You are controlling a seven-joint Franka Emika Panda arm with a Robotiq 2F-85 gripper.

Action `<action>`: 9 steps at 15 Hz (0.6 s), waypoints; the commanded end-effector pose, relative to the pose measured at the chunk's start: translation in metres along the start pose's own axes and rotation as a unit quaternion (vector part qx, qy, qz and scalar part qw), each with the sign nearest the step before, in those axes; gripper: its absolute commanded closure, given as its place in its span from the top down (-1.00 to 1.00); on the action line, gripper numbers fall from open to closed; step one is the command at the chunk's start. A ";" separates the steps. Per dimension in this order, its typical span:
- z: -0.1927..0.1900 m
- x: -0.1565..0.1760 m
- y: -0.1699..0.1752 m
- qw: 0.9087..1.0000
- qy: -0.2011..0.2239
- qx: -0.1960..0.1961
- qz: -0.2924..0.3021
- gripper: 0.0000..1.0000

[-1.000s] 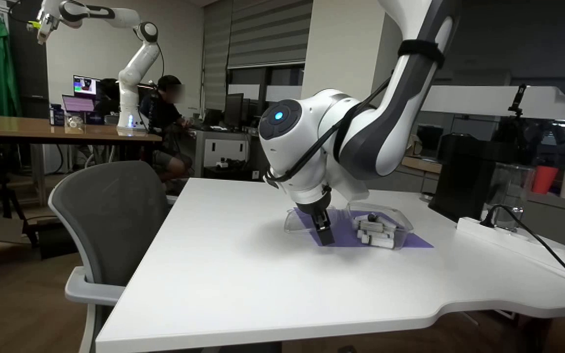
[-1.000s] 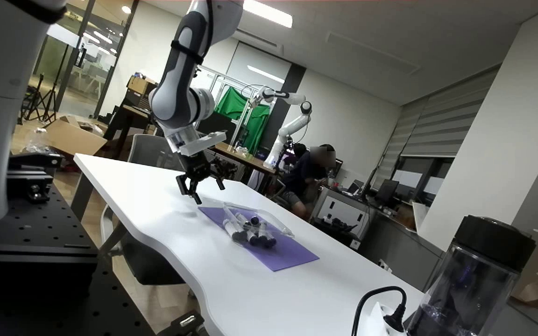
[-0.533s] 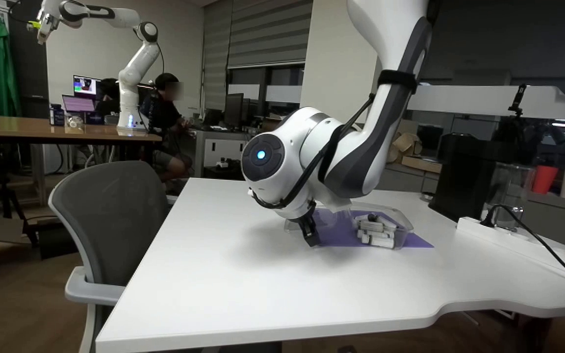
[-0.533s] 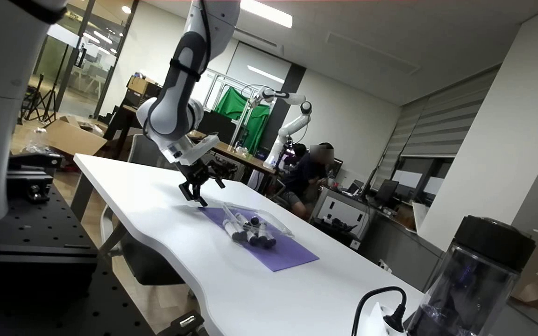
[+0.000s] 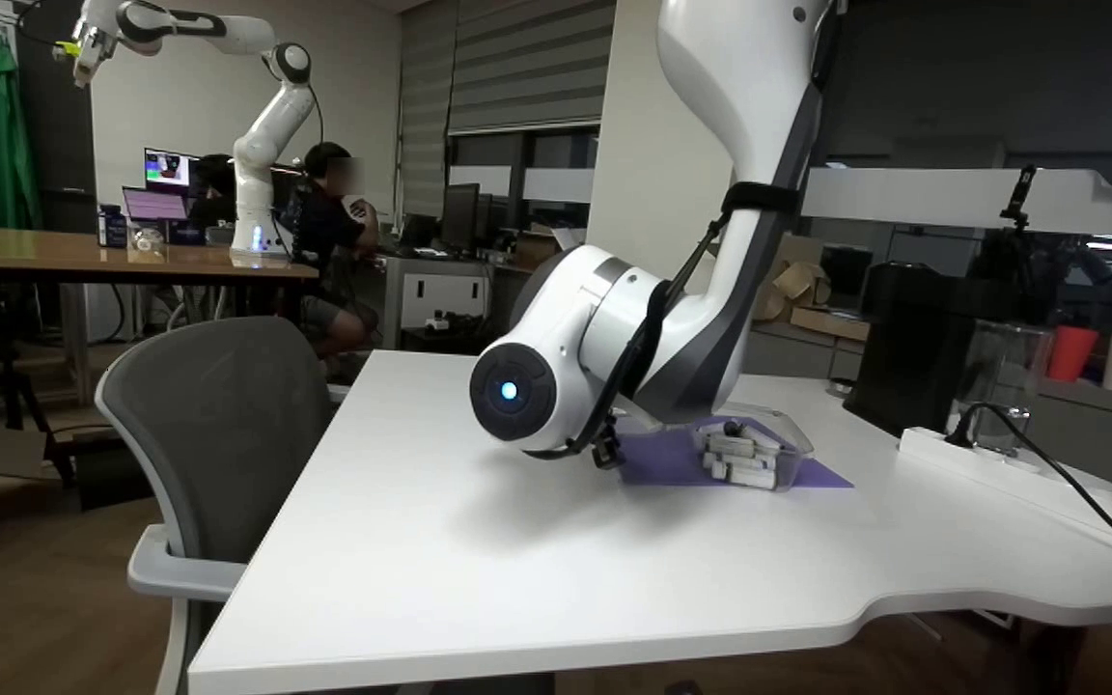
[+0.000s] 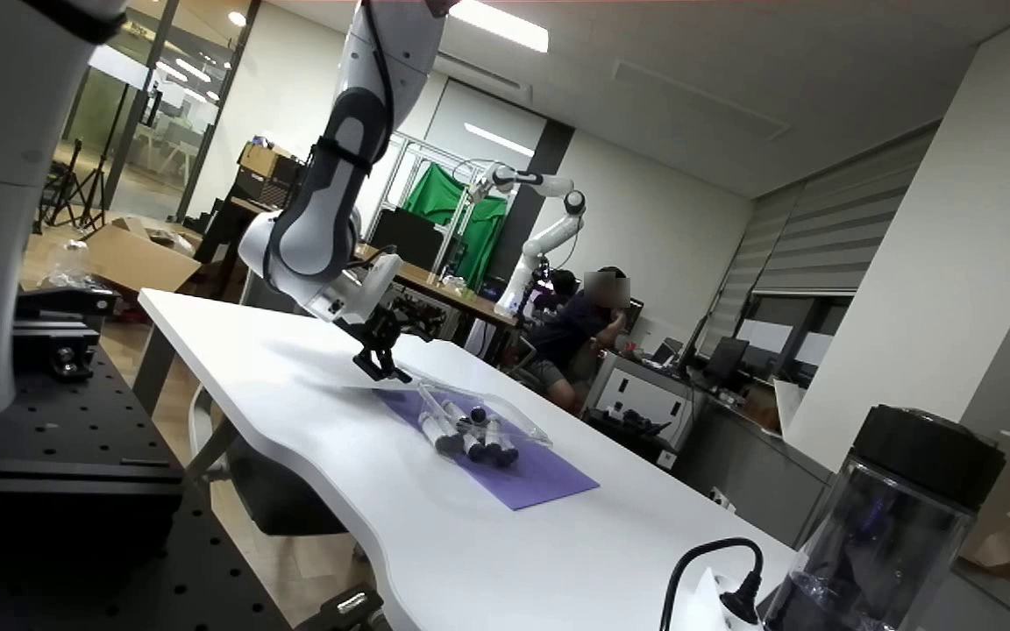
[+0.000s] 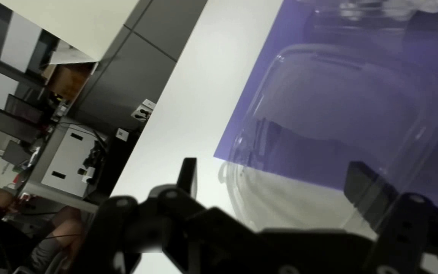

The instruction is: Close the small storage box

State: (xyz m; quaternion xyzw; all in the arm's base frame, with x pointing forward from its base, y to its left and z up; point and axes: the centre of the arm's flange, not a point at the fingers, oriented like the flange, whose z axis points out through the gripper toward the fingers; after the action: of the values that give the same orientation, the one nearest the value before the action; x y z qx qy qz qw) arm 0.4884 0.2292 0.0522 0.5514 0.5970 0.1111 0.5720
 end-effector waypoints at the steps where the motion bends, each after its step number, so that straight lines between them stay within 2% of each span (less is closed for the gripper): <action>1: 0.007 0.001 -0.003 0.997 -0.024 -0.072 0.017 1.00; 4: 0.012 -0.002 0.005 0.991 -0.056 -0.117 0.028 1.00; 9: 0.014 -0.020 0.033 0.976 -0.112 -0.188 0.023 1.00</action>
State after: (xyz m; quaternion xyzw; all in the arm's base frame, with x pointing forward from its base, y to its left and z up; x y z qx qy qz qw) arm 0.5073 0.2207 0.0687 0.4757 0.5175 0.1545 0.6944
